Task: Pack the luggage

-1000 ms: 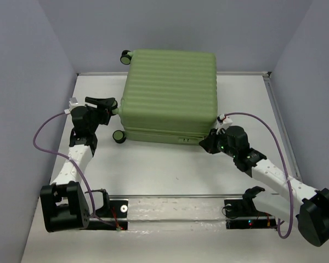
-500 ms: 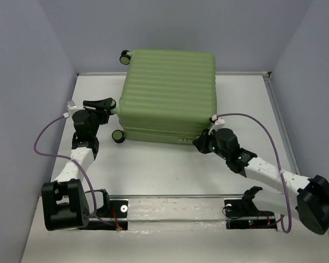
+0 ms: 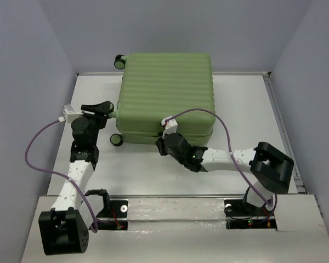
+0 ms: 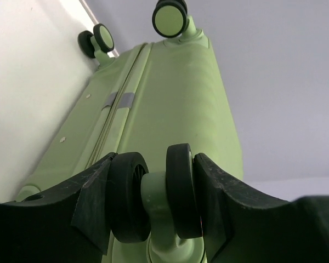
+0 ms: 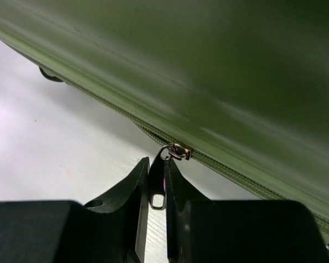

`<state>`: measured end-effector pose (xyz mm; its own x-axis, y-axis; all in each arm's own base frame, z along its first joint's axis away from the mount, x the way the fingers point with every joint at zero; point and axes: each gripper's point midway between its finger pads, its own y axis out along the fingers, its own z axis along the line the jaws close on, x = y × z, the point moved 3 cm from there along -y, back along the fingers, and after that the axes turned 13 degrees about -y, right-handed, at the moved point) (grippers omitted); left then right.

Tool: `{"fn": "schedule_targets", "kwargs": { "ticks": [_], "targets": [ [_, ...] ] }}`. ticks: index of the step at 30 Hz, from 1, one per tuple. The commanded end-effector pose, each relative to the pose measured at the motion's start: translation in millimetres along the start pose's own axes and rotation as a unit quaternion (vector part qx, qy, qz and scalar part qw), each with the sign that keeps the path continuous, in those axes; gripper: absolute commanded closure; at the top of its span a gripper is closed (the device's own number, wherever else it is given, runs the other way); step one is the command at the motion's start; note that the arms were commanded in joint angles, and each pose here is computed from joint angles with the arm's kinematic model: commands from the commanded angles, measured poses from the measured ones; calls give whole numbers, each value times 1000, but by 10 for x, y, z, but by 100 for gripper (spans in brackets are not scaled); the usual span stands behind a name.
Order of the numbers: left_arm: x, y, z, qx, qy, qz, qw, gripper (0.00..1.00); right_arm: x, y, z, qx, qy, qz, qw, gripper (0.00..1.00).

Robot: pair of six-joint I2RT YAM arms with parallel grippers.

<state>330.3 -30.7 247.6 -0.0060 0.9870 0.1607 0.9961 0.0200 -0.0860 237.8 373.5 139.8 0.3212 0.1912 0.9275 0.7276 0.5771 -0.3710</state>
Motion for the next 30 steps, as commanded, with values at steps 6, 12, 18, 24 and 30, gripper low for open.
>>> {"fn": "schedule_targets", "kwargs": {
  "ticks": [6,12,18,24,30],
  "targets": [
    [-627,-511,-124,-58,165,190,966,94,760,-149,695,163,19,-106,981,93],
    [-857,-672,169,-39,204,241,948,94,996,-265,1585,286,9,-116,951,93],
    [-884,-776,236,-53,238,265,933,94,1011,-252,1834,331,55,-120,934,93],
    [-938,-801,399,-53,208,267,939,94,1089,-429,2116,424,81,-142,891,93],
    [-838,-812,318,-58,219,232,946,94,908,-880,1444,327,28,-100,939,29]
  ]
}}
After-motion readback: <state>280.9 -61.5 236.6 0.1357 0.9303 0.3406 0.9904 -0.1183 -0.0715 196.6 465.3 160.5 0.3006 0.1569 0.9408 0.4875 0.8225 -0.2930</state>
